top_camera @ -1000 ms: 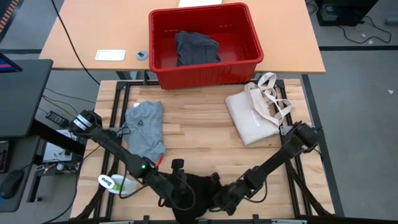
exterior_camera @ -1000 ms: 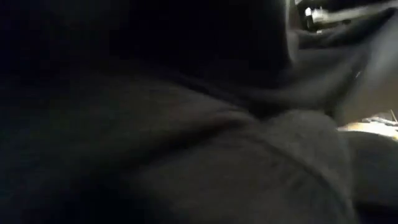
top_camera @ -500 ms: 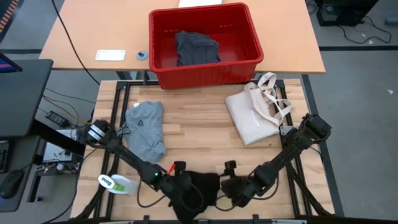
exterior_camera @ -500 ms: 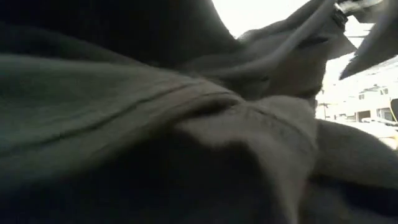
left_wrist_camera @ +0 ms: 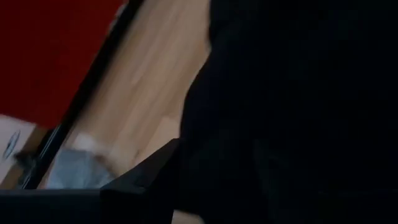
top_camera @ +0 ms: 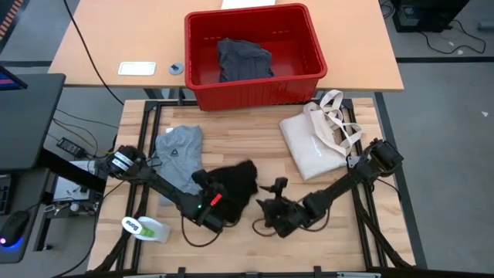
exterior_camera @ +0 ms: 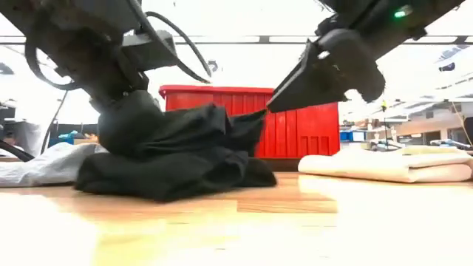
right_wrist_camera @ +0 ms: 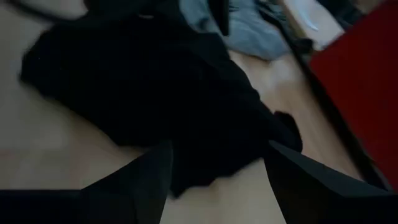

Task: Fold Laundry from Bin
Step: Fold the black shirt

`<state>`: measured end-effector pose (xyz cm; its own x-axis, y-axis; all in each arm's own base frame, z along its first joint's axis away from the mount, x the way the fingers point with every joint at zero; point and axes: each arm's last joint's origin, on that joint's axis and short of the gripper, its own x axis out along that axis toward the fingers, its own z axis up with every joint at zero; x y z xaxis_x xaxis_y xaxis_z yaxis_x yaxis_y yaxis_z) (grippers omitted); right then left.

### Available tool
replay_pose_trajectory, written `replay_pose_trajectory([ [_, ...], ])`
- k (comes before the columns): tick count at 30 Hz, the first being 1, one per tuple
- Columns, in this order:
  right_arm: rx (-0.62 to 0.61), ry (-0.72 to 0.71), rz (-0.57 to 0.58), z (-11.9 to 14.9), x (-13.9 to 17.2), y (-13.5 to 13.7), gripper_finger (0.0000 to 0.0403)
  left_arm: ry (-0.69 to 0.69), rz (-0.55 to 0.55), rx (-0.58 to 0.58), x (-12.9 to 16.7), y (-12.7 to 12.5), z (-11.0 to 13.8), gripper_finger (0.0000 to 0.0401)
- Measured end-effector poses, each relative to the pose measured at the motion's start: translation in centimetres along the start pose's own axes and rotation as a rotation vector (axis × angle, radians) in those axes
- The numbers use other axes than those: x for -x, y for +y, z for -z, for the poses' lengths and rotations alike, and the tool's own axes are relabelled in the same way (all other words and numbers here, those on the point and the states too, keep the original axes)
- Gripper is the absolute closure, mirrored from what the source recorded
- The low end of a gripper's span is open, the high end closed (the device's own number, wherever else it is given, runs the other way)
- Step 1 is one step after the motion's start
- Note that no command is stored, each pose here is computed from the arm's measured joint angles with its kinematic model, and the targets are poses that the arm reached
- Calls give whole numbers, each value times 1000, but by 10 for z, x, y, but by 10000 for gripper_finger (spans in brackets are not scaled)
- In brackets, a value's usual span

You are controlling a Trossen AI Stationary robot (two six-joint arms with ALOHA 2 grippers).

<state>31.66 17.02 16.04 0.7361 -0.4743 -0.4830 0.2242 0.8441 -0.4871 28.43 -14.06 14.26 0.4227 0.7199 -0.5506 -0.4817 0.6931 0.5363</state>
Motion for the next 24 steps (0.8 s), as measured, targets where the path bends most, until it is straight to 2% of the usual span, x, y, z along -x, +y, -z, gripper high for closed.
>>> replay_pose_trajectory([
  [4, -26, 15, 23, -3, -13, -11, 144, 1, -17, 38, 1, 2, 2, 198],
  [8, -96, -12, 31, -11, -22, -21, 144, -59, 2, -1, 17, -3, -1, 198],
  [14, -318, -184, 34, -37, -28, -34, 144, -202, 69, -39, 64, 5, -10, 198],
  [18, -390, -280, -47, -50, -45, -51, 144, -315, 100, -66, 97, 18, -5, 198],
  [21, -427, -257, -127, -45, -70, -62, 144, -388, 95, -109, 109, 17, 8, 198],
  [24, -444, -200, -148, -32, -90, -62, 145, -408, 92, -146, 110, 15, 22, 198],
])
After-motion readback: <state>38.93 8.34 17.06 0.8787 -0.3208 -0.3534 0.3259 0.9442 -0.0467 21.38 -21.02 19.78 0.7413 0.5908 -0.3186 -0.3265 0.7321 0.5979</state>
